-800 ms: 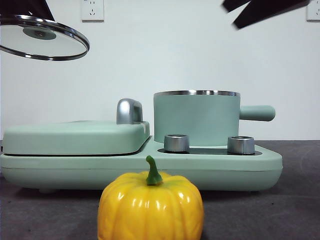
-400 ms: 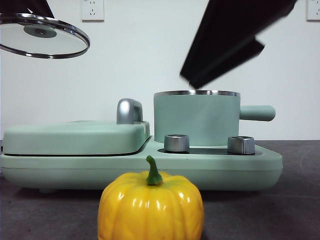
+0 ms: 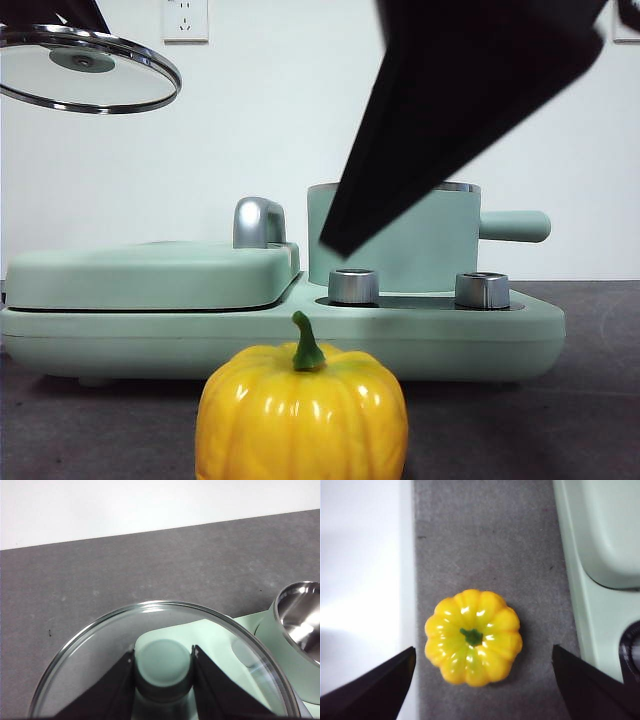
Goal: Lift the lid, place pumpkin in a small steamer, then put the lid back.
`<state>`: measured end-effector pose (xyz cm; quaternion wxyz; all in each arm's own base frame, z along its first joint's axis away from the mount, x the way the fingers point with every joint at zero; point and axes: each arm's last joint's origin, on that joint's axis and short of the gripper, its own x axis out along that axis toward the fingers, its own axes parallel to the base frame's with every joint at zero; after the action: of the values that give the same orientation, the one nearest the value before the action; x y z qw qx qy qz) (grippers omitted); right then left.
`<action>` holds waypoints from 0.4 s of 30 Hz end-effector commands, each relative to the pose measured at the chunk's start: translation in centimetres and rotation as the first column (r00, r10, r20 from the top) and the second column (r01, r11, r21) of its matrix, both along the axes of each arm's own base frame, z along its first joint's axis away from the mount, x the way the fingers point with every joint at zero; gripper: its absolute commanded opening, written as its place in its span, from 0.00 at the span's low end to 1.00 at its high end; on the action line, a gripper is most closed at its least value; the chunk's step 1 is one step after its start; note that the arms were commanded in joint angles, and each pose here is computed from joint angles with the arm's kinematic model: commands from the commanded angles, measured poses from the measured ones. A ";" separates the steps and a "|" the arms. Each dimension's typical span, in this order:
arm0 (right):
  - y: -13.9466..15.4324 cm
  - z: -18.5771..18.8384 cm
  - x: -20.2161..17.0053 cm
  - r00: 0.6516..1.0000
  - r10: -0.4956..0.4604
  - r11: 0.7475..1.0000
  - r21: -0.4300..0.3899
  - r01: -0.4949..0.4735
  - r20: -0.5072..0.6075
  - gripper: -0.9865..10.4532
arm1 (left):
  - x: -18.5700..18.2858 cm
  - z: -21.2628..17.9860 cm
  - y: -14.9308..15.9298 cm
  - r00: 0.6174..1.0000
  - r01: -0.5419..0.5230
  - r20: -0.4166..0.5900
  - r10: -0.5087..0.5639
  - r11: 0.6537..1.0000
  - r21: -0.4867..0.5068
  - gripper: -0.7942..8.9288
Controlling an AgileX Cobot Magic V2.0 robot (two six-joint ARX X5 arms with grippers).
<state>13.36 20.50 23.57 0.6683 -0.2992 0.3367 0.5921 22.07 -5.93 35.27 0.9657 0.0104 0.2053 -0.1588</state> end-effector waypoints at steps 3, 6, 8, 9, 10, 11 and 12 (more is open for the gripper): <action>1.7 -0.9 0.2 0.999 0.038 0.999 -0.022 -0.037 0.022 0.47 | 0.2 0.7 -0.1 0.999 0.003 0.042 -0.003 1.000 -0.012 0.09; 2.0 -1.7 0.4 0.999 0.039 0.998 -0.048 -0.039 0.003 0.47 | 0.2 0.7 -0.1 0.999 0.003 0.043 -0.003 1.000 -0.012 0.09; 2.3 -2.3 0.5 0.999 0.041 0.997 -0.066 -0.041 -0.011 0.47 | 0.2 0.7 -0.1 0.999 0.003 0.045 -0.003 1.000 -0.012 0.09; 2.4 -2.6 0.6 0.999 0.041 0.996 -0.074 -0.042 -0.017 0.47 | 0.2 0.7 -0.1 0.999 0.003 0.046 -0.003 1.000 -0.012 0.09; 2.5 -2.8 0.6 0.999 0.042 0.996 -0.082 -0.043 -0.022 0.47 | 0.2 0.7 -0.1 0.999 0.003 0.048 -0.003 1.000 -0.013 0.09; 2.6 -3.0 0.6 0.999 0.043 0.995 -0.085 -0.045 -0.025 0.48 | 0.2 0.7 -0.1 0.999 0.003 0.050 -0.003 1.000 -0.013 0.09; 2.7 -3.2 0.7 0.999 0.045 0.995 -0.091 -0.048 -0.029 0.49 | 0.2 0.8 -0.1 0.999 0.003 0.053 -0.003 1.000 -0.014 0.09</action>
<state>14.09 22.53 20.27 0.6398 -0.3244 0.3742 0.5877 22.09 -5.93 35.34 0.9664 0.0101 0.2018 -0.1589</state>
